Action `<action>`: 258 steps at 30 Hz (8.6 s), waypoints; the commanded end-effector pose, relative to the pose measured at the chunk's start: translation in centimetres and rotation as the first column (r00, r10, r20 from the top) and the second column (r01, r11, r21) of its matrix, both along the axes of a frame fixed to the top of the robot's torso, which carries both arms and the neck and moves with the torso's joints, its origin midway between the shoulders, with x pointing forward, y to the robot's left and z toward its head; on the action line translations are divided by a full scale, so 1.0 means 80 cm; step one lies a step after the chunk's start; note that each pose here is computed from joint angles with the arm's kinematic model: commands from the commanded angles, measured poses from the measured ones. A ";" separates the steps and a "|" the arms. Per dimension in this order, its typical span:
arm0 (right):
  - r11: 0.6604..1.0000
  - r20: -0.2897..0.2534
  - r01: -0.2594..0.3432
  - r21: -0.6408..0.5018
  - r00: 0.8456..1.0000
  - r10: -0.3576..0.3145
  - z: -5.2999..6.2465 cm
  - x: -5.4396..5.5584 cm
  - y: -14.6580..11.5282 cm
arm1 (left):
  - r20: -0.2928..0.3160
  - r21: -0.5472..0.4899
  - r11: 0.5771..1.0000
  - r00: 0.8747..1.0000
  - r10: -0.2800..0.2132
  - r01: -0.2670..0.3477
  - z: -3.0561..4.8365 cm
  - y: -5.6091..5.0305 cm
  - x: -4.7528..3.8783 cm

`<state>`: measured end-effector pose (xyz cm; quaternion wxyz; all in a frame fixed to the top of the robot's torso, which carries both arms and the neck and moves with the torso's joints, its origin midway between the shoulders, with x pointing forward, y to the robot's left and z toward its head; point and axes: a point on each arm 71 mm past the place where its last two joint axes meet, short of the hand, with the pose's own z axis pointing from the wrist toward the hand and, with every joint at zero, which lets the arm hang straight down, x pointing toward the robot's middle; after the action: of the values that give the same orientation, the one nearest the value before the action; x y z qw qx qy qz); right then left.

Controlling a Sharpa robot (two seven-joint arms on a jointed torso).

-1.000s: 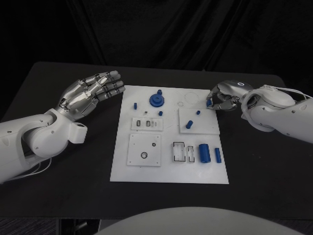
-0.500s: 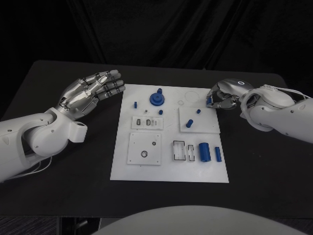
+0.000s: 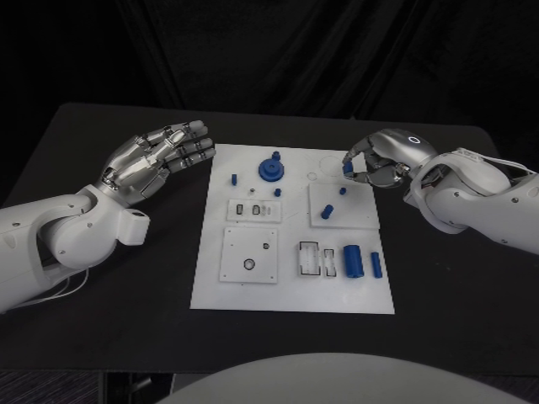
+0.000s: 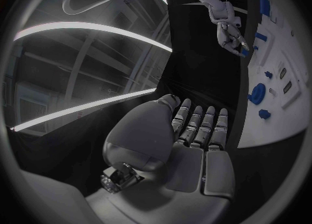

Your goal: Assemble the parts on the task board

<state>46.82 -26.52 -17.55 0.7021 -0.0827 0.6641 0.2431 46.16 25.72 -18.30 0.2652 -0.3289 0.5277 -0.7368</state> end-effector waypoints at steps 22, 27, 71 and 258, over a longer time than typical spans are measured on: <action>0.952 -0.122 -0.305 -0.038 0.947 0.298 -0.035 -0.033 0.185 | -0.006 -0.018 0.999 0.999 -0.035 0.035 0.0003 -0.005 -0.006; 0.951 -0.108 -0.306 -0.039 0.948 0.300 -0.039 -0.033 0.196 | -0.008 -0.020 0.999 0.999 -0.041 0.041 -0.0003 -0.006 -0.006; 0.974 -0.112 -0.188 -0.129 0.978 0.174 -0.055 -0.026 0.193 | -0.036 -0.014 0.997 0.996 -0.077 0.076 -0.0069 -0.011 -0.003; 0.999 -0.084 -0.044 0.027 0.995 0.046 -0.002 -0.003 0.021 | -0.072 0.992 -0.113 0.987 -0.141 0.056 -0.0662 -0.207 0.070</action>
<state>46.52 -24.69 -17.49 0.6717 -0.0842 0.6813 0.2785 51.89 9.48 -23.52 0.3825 0.0321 0.9161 -0.1163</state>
